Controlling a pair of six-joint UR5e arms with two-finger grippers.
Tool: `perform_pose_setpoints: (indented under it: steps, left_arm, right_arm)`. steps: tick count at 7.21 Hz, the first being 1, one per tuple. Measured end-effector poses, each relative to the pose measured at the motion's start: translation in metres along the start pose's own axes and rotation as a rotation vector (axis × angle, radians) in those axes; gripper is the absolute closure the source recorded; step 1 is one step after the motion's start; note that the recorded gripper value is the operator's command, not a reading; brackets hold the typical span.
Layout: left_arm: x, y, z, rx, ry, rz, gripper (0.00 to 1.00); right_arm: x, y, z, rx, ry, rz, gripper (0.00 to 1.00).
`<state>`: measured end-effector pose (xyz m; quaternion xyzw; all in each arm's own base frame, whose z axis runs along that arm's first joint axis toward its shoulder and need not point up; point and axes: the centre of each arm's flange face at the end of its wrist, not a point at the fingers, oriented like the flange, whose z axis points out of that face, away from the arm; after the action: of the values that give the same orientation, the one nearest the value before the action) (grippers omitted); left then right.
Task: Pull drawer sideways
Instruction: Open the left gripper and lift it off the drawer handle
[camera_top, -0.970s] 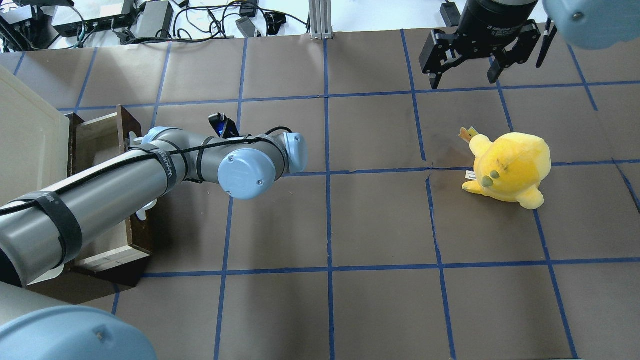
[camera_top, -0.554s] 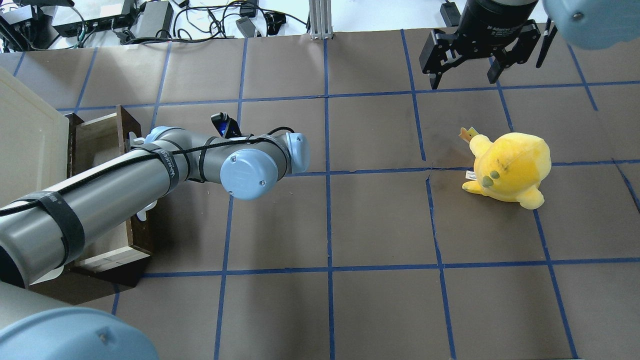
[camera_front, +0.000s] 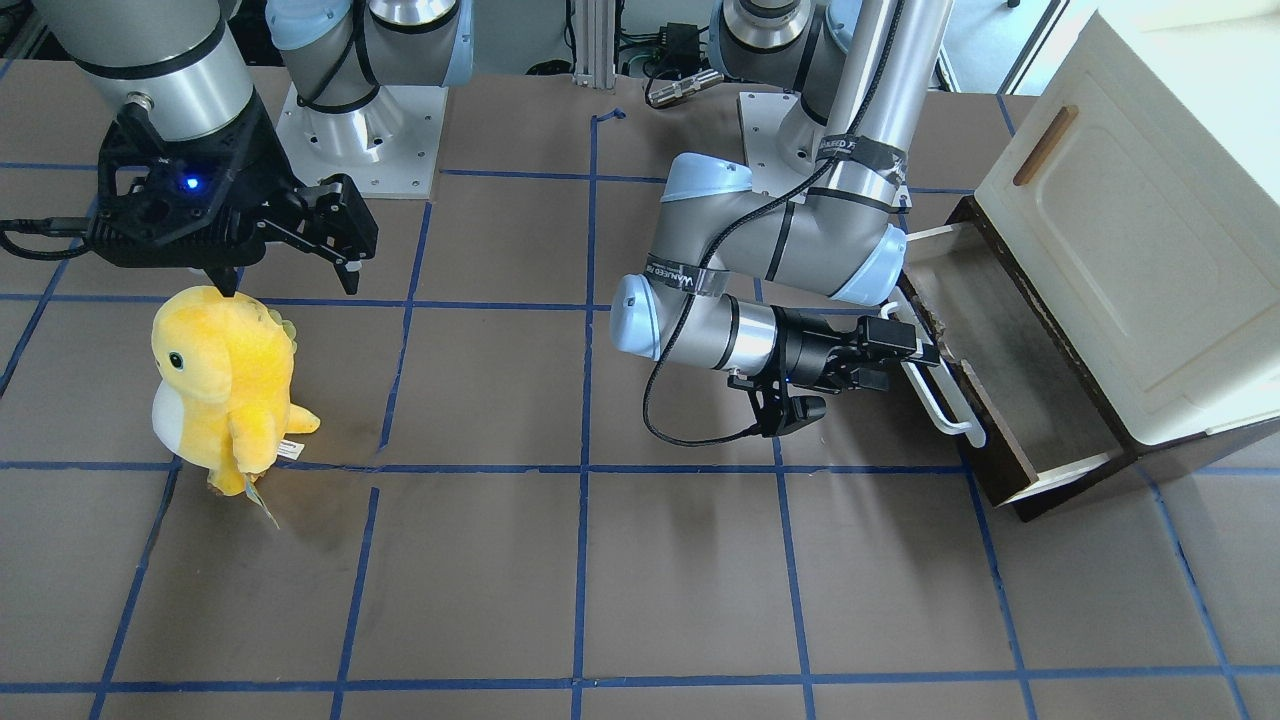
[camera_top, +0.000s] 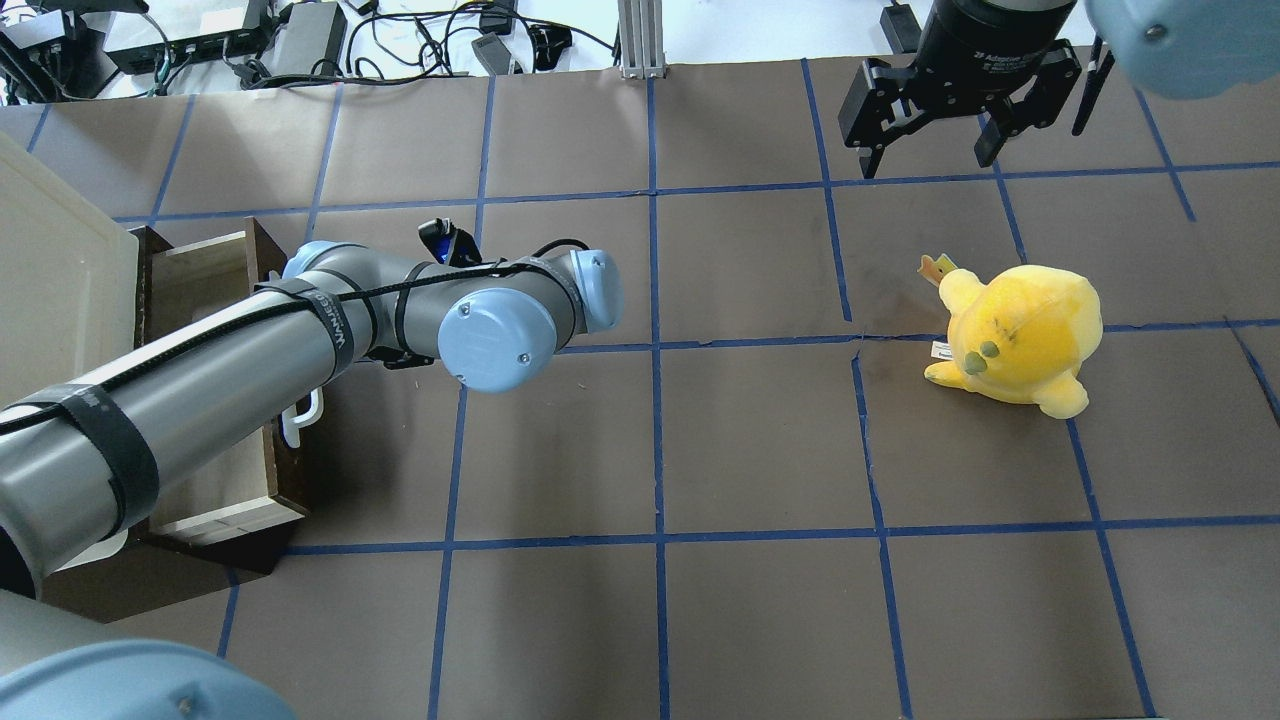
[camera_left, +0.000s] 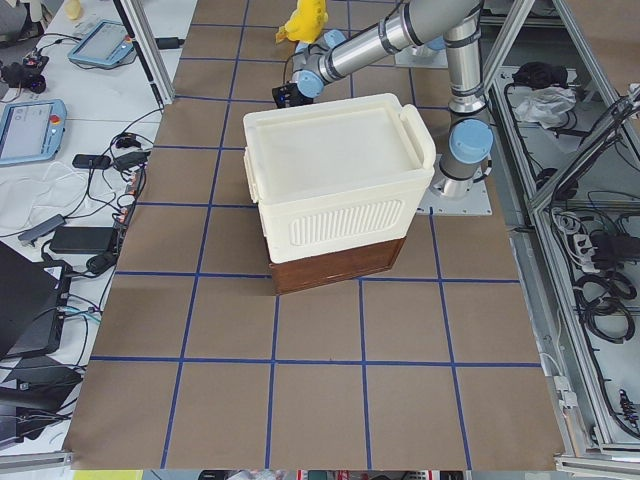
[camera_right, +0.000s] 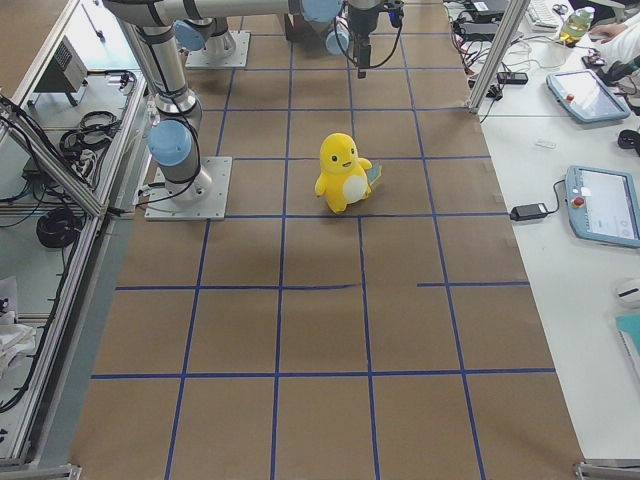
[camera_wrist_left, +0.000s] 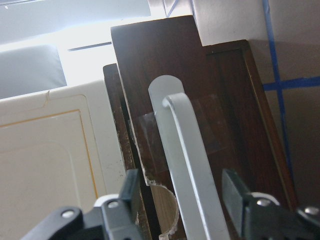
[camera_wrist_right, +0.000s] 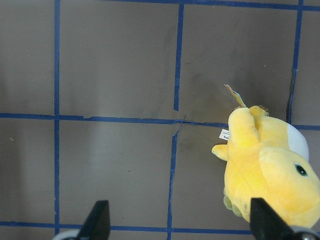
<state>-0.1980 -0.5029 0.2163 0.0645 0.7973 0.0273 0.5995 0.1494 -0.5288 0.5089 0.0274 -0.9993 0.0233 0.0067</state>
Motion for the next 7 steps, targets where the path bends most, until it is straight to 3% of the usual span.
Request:
perform_pose_setpoints:
  steps: [2,5,7]
  left_arm:
    - [-0.059,-0.006,-0.03,-0.022,0.179,0.02,0.0]
    - [-0.19,0.019,-0.073,0.028,0.613,0.003,0.0]
    - [-0.256,0.045,-0.06,-0.005,0.916,-0.067,0.0]
  right_arm:
    - [0.0,0.0,0.0,0.0,0.0,0.0,0.0]
    - [0.0,0.0,0.0,0.0,0.0,0.0,0.0]
    - [0.0,0.0,0.0,0.0,0.0,0.0,0.0]
